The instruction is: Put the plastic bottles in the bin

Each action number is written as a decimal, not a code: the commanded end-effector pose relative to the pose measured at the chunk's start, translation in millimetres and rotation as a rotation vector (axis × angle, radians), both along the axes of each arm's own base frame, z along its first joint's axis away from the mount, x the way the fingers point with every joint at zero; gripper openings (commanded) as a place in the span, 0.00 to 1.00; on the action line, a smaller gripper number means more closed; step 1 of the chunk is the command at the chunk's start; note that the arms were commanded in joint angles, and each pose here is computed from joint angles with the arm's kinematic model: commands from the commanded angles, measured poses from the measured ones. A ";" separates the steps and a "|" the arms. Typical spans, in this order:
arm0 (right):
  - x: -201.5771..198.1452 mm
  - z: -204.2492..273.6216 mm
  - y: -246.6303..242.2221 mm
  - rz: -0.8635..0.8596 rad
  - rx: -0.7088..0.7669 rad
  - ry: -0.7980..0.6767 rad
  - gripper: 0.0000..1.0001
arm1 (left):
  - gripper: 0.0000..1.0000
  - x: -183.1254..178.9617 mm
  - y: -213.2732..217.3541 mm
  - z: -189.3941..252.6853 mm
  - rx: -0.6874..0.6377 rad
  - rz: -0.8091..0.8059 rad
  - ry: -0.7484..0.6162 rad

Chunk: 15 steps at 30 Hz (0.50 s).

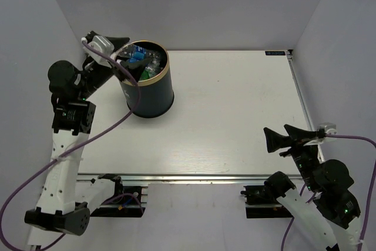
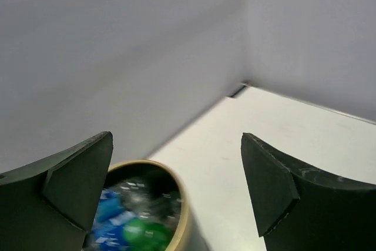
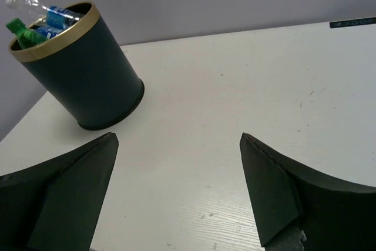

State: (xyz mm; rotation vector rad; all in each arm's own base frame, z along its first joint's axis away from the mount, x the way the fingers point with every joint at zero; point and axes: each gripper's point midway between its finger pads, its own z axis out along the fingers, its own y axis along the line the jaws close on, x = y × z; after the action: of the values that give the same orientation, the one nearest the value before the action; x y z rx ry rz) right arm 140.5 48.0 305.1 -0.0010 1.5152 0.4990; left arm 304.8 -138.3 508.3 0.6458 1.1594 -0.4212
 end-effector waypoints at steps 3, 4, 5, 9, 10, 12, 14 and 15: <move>-13.8 26.3 25.0 0.159 0.077 -0.092 0.90 | 1.00 -32.7 -26.9 -84.5 -0.060 -0.204 0.349; -17.2 37.7 38.8 0.233 0.076 -0.091 0.90 | 1.00 -46.7 -28.0 -94.4 -0.065 -0.198 0.337; 0.5 28.7 55.3 0.248 0.028 -0.009 0.90 | 1.00 -54.3 -27.2 -96.6 -0.077 -0.201 0.333; 16.0 51.7 82.8 0.326 -0.013 -0.018 0.90 | 1.00 -83.9 -25.3 -112.8 -0.095 -0.218 0.298; 35.3 35.8 97.3 0.330 -0.062 0.060 0.90 | 1.00 -88.3 -24.5 -118.2 -0.096 -0.218 0.290; 49.0 33.9 114.2 0.361 -0.080 0.101 0.90 | 1.00 -89.9 -24.6 -147.8 -0.102 -0.219 0.321; 64.8 24.7 130.9 0.384 -0.102 0.126 0.90 | 1.00 -94.5 -23.8 -174.8 -0.101 -0.217 0.342; 65.7 20.0 138.2 0.415 -0.106 0.134 0.90 | 1.00 -95.0 -23.7 -180.5 -0.102 -0.218 0.333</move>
State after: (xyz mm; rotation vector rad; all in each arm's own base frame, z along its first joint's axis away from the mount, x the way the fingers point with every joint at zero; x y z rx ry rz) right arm 202.4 163.6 309.4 -0.2933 1.7466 0.6825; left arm 214.9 -159.6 341.3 0.6269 1.3984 -0.7683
